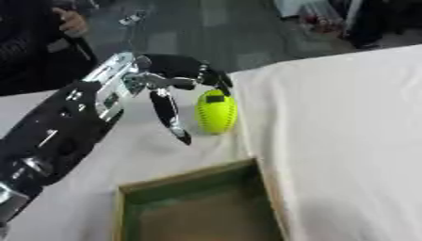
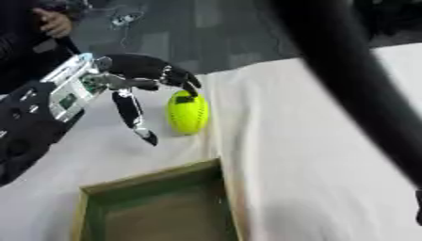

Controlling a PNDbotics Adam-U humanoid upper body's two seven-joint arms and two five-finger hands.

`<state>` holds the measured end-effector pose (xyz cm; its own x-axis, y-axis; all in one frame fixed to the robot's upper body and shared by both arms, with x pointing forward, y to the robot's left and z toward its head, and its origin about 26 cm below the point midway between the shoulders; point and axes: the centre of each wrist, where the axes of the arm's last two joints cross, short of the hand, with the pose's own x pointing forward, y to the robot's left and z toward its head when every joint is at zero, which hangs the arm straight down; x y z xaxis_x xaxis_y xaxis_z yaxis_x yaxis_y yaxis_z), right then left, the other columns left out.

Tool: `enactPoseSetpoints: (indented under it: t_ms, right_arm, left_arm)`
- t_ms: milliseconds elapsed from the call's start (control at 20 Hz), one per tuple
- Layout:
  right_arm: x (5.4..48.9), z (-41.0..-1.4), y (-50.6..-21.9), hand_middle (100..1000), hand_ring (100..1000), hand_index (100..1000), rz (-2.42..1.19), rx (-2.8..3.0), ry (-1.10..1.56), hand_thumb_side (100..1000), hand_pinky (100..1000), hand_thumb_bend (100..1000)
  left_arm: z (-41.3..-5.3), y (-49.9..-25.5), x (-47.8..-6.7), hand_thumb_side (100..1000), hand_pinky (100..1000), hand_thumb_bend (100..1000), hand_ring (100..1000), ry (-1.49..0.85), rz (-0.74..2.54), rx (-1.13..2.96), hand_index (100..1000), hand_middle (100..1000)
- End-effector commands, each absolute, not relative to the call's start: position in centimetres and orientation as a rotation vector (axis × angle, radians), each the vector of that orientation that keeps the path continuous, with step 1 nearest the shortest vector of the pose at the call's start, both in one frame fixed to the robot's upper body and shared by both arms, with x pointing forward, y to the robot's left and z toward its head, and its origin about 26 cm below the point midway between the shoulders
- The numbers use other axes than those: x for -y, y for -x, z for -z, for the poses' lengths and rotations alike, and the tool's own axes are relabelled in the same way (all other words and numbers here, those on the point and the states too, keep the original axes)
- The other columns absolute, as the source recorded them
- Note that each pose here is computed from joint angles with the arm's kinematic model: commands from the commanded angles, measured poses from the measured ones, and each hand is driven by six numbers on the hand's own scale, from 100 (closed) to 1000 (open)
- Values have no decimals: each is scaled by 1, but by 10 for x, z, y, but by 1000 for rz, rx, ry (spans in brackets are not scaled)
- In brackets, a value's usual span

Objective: Pick up objects on the table and place them in the box.

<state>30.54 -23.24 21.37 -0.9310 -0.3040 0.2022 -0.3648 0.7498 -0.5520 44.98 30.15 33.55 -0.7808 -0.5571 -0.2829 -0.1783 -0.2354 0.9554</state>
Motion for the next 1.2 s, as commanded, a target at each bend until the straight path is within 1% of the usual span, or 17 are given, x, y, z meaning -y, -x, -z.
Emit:
enactPoseSetpoints:
  t_ms: [50, 450, 700, 1000, 1150, 1200]
  right_arm:
    - [229, -220, -304, 496, 378, 600, -1121, 2931, -555, 936, 100, 100]
    - [223, -216, -303, 498, 377, 607, -1116, 2899, -575, 938, 100, 100]
    - [218, -212, -302, 500, 376, 613, -1118, 2878, -595, 943, 100, 100]
    - [212, -212, -302, 501, 375, 616, -1118, 2875, -614, 948, 100, 100]
    - [209, -211, -302, 502, 375, 619, -1117, 2866, -626, 950, 100, 100]
    - [208, -211, -302, 502, 375, 619, -1117, 2864, -629, 950, 100, 100]
  left_arm:
    - [-355, -443, -311, 292, 798, 643, 807, -831, 2496, 1508, 883, 877]
    - [-356, -443, -313, 287, 797, 650, 810, -849, 2489, 1507, 884, 878]
    - [-359, -443, -314, 298, 837, 656, 866, -867, 2482, 1517, 886, 899]
    - [-361, -443, -318, 285, 845, 655, 888, -893, 2470, 1508, 892, 921]
    - [-361, -443, -321, 281, 863, 665, 922, -914, 2461, 1503, 891, 944]
    - [-361, -443, -322, 281, 859, 665, 917, -921, 2458, 1504, 891, 940]
